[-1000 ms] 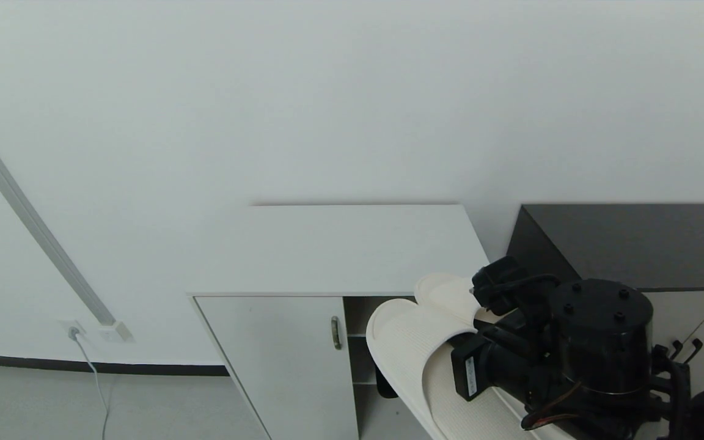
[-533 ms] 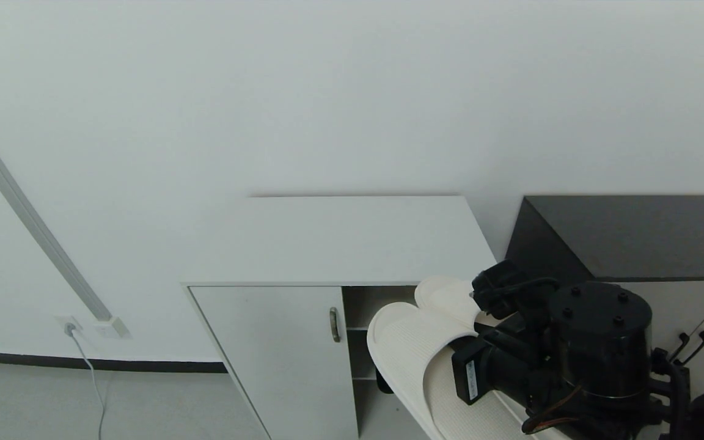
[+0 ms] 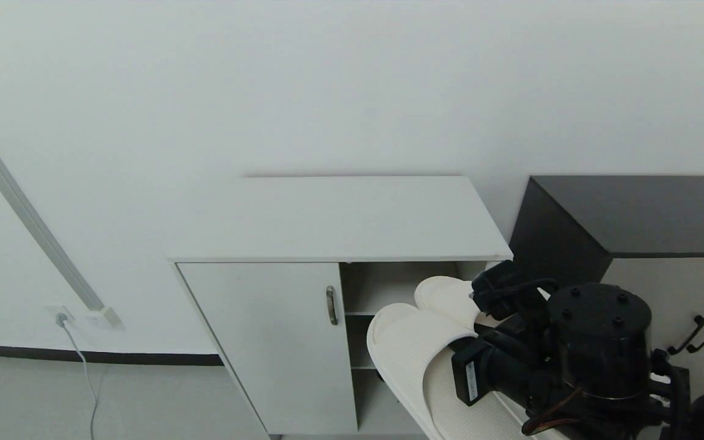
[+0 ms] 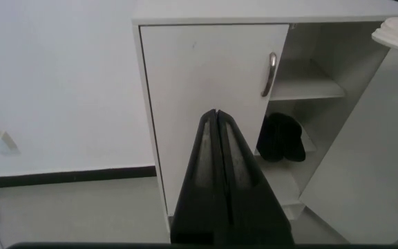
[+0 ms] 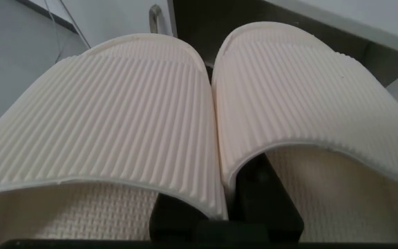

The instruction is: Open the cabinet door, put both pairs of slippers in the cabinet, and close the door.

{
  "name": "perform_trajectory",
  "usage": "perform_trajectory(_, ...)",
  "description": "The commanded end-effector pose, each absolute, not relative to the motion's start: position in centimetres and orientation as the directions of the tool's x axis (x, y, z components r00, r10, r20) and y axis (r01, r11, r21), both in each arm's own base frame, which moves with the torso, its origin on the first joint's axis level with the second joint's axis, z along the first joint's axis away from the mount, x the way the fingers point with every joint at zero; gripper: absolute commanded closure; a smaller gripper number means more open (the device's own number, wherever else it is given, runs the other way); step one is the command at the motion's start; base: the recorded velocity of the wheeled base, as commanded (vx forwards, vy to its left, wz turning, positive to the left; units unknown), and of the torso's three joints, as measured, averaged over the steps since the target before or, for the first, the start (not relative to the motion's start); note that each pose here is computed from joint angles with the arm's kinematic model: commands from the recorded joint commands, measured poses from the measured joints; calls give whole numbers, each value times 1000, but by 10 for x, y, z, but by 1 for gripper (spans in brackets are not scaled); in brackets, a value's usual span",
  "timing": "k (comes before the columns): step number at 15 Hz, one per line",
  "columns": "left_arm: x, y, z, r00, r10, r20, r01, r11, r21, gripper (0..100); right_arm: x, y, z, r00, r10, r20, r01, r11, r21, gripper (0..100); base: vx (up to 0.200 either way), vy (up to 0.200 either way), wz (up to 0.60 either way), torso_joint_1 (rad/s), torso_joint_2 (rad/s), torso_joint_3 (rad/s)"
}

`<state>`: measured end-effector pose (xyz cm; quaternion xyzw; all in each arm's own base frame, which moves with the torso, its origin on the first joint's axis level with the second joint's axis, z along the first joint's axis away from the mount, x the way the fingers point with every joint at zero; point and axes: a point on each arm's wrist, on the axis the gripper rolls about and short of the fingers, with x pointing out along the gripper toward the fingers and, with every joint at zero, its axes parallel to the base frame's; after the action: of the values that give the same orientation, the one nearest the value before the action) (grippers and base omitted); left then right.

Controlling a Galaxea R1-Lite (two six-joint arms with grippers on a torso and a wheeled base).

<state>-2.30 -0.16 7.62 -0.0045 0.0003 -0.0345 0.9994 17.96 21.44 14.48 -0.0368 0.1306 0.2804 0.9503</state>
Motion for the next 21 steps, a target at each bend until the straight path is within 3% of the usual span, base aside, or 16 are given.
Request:
perform_trajectory(1, -23, -2, 76, 998, -69, 0, 69, 998, -9, 100, 180, 215, 144, 808, 523, -272, -543, 840, 2, 100, 0, 0, 0, -227, 540, 310)
perform_trajectory(21, -23, -2, 76, 998, -67, 0, 67, 998, -11, 100, 182, 220, 132, 802, 519, -296, -545, 839, -7, 100, 0, 0, 0, -167, 497, 330)
